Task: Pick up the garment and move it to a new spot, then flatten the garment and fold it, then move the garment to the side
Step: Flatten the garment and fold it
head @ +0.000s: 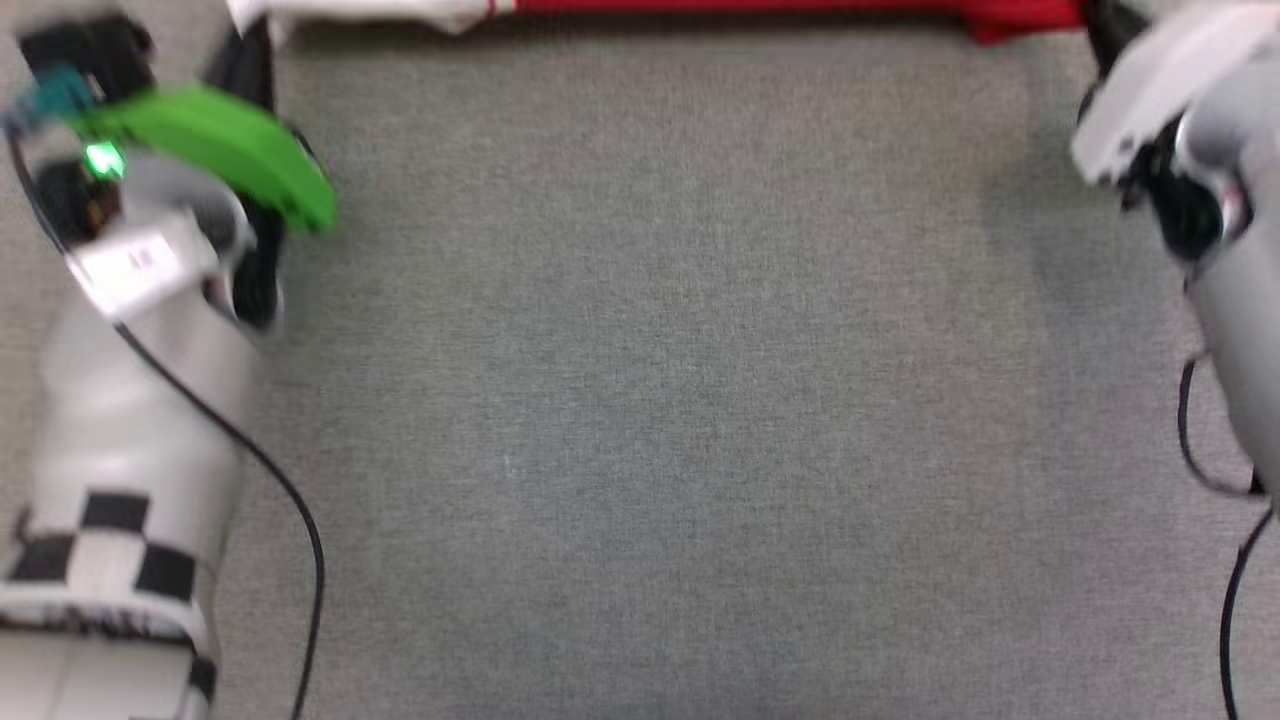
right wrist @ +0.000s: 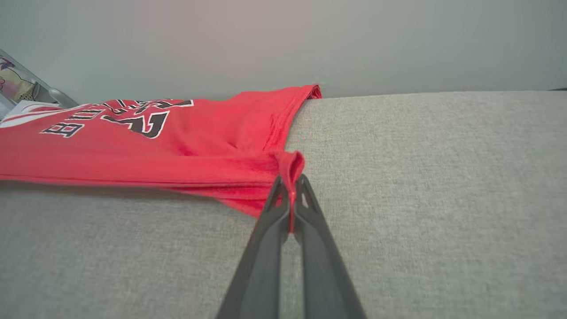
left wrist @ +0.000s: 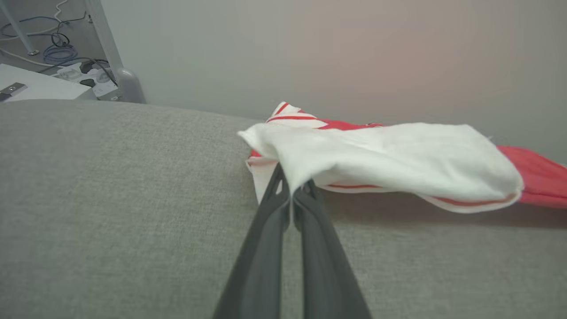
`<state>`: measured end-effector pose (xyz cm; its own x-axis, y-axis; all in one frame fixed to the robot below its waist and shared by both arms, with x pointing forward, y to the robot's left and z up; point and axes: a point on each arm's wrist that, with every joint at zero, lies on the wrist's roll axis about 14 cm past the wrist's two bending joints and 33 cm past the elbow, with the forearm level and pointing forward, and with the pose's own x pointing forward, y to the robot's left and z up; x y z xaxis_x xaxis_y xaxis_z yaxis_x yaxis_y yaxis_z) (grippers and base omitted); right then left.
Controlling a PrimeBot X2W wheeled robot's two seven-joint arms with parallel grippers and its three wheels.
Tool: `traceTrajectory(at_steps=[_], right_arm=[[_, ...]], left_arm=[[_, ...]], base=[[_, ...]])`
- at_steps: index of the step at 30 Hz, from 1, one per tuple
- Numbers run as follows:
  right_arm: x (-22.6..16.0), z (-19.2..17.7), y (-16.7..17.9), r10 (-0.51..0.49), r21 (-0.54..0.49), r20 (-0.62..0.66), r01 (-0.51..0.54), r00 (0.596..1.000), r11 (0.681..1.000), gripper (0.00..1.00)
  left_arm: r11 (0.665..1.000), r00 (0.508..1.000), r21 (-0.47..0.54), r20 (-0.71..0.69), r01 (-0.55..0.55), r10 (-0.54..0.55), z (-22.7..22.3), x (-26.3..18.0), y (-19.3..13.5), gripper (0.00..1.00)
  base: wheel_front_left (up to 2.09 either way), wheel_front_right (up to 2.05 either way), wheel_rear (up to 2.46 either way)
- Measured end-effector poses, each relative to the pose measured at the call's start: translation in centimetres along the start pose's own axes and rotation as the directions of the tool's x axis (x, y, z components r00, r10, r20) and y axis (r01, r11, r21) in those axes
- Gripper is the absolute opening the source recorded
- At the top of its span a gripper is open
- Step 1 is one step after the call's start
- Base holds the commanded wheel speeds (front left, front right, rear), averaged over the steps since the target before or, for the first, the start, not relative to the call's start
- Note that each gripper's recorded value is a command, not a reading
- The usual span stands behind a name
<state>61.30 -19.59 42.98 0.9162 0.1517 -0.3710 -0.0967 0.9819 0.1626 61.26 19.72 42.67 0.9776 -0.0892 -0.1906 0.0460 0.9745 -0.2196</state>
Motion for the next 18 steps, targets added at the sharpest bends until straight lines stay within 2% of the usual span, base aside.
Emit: traceTrajectory(at_steps=[7,14,18], right_arm=[[-5.4,-3.7,0.2,0.012,0.072,-0.003,-0.012,1.000,0.997,0.00],[-11.4,-5.9,-0.9,0.001,0.020,0.010,-0.001,1.000,1.000,0.00],[-14.1,-7.3,-0.7,0.007,0.030,0.012,-0.007,1.000,1.000,0.00]], left_arm=[[0.999,1.000,-0.044,-0.013,-0.001,0.001,-2.4,-7.7,0.5,0.00],[0.998,0.999,-0.068,-0.033,-0.005,0.003,-4.6,-15.9,-0.3,0.00],[0.996,1.000,-0.079,-0.014,-0.028,0.027,-4.7,-19.6,-0.6,0.00]], base=[[0.00,0.00,0.00],[0.00,0.00,0.00],[0.00,0.00,0.00]])
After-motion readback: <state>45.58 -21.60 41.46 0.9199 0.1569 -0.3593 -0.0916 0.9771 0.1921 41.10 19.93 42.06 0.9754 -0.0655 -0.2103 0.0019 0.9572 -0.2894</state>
